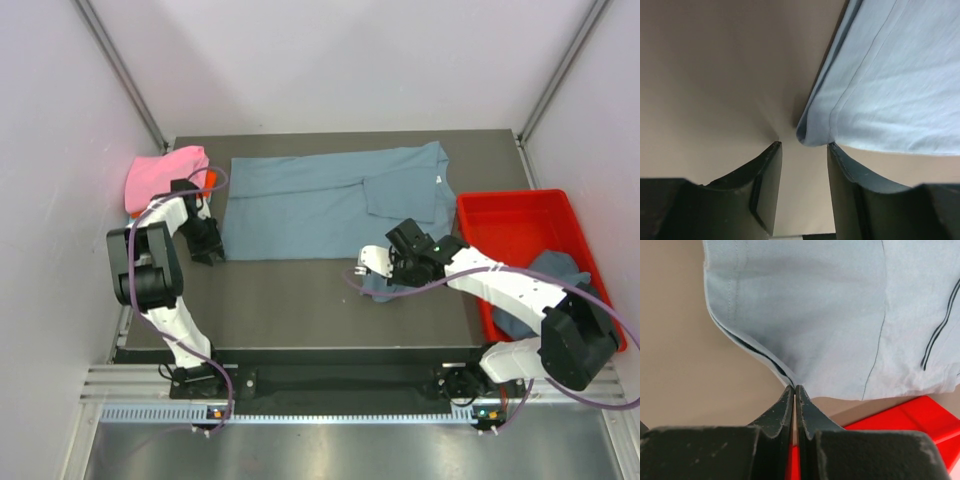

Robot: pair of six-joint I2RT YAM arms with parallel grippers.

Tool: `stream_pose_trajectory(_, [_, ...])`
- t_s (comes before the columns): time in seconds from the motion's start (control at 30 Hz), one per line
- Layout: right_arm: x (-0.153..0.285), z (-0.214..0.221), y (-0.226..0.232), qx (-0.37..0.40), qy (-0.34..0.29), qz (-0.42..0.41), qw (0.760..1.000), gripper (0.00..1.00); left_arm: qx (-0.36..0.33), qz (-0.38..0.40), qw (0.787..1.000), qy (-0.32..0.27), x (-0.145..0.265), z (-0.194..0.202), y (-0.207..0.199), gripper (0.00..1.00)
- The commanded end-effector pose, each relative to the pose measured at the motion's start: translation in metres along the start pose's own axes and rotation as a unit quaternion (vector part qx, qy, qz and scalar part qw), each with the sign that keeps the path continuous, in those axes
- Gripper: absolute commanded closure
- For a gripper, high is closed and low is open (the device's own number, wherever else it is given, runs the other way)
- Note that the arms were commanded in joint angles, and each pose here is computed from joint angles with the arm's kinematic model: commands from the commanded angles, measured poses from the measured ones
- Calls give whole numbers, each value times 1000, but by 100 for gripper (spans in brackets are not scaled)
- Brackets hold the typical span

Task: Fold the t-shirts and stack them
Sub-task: Fold the tshirt

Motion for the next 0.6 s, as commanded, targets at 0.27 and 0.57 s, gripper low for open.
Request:
stream_pose_trajectory(0.27, [8,1,-18,-27,-7,31,999,100,3,18,1000,-5,-1,-19,-8,70])
stream_pose_trajectory(0.57, [4,2,-17,-32,-9,31,999,100,-11,29,999,-13,13,-6,-7,100])
Point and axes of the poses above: each gripper's point midway between its finger pads, its own x axis back along the fingers, its own y axis along the line the jaws close on, z = x × y, the point moved 7 cm from there along x, back along the fingers, and after that the axes turned 10 degrees about x, right-handed, at the moved point
